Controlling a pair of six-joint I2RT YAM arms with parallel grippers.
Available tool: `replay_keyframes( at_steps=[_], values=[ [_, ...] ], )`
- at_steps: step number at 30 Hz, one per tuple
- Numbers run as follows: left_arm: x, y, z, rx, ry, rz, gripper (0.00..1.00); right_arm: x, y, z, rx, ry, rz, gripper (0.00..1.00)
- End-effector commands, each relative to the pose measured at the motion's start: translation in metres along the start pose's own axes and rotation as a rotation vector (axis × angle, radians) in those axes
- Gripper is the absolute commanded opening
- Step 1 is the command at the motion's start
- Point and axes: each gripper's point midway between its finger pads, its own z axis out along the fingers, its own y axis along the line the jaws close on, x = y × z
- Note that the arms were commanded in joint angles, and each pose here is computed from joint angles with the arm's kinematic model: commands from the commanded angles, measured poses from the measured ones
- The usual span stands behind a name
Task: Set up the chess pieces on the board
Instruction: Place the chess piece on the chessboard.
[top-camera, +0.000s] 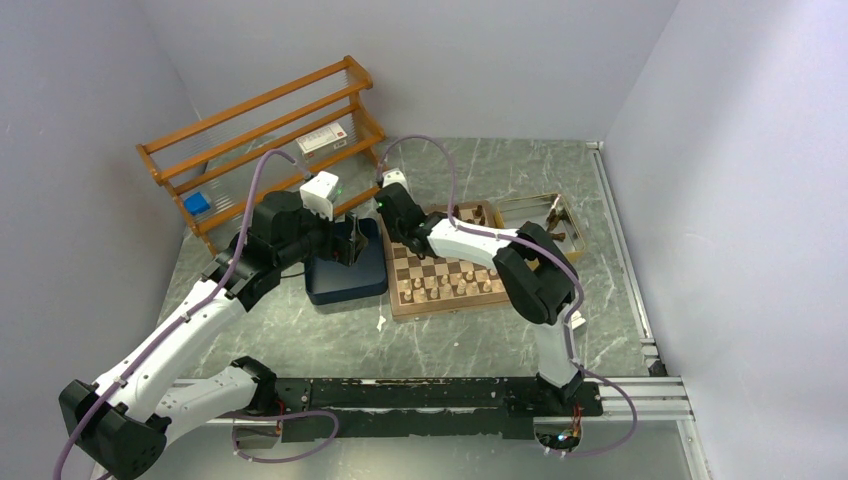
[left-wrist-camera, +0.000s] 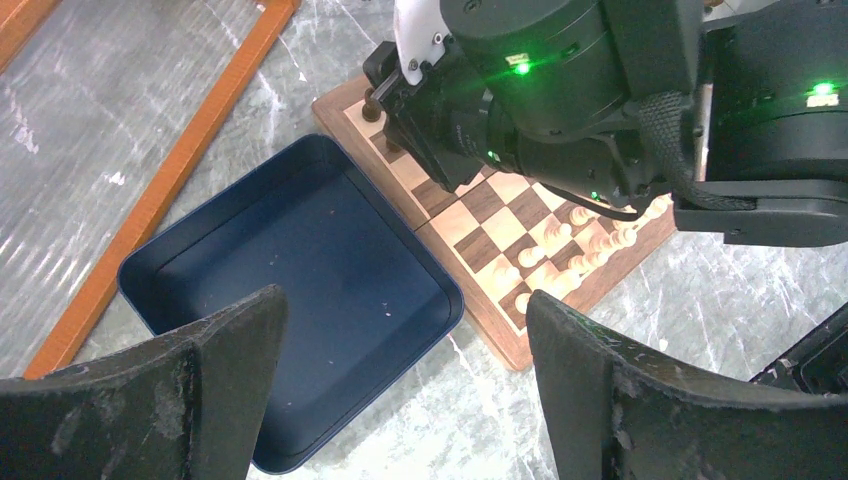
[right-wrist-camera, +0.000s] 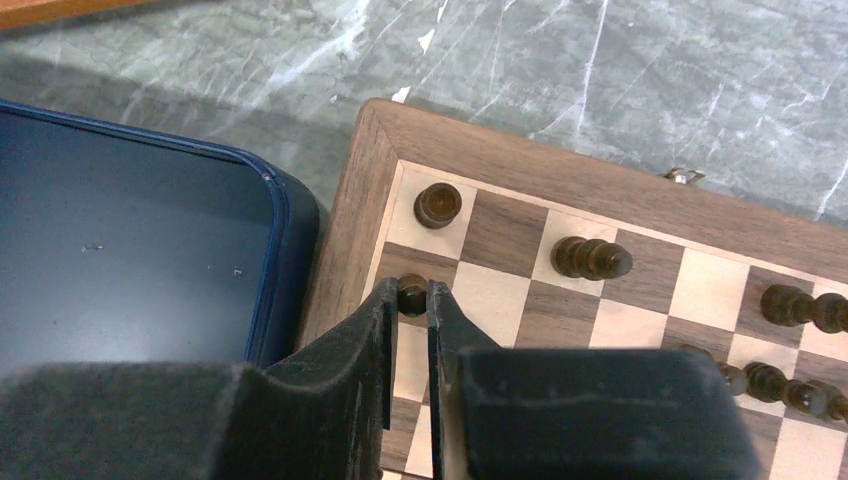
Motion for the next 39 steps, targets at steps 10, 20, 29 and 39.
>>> replay_keyframes(
  at_steps=[10, 20, 29, 39],
  values=[
    [-0.003, 0.001, -0.002, -0.001, -0.017, 0.011, 0.93, 0.005, 0.0, 0.009, 0.023, -0.001, -0.012, 0.2],
    [-0.002, 0.001, -0.002, -0.001, -0.014, 0.012, 0.93, 0.003, 0.003, 0.009, 0.008, -0.004, -0.012, 0.25],
    [-0.002, 0.001, -0.002, 0.002, -0.017, 0.012, 0.93, 0.003, 0.005, 0.011, -0.001, 0.004, -0.013, 0.31],
    [-0.002, 0.0, -0.002, 0.003, -0.016, 0.012, 0.93, -0.014, 0.007, -0.001, -0.021, -0.016, -0.005, 0.37]
  ],
)
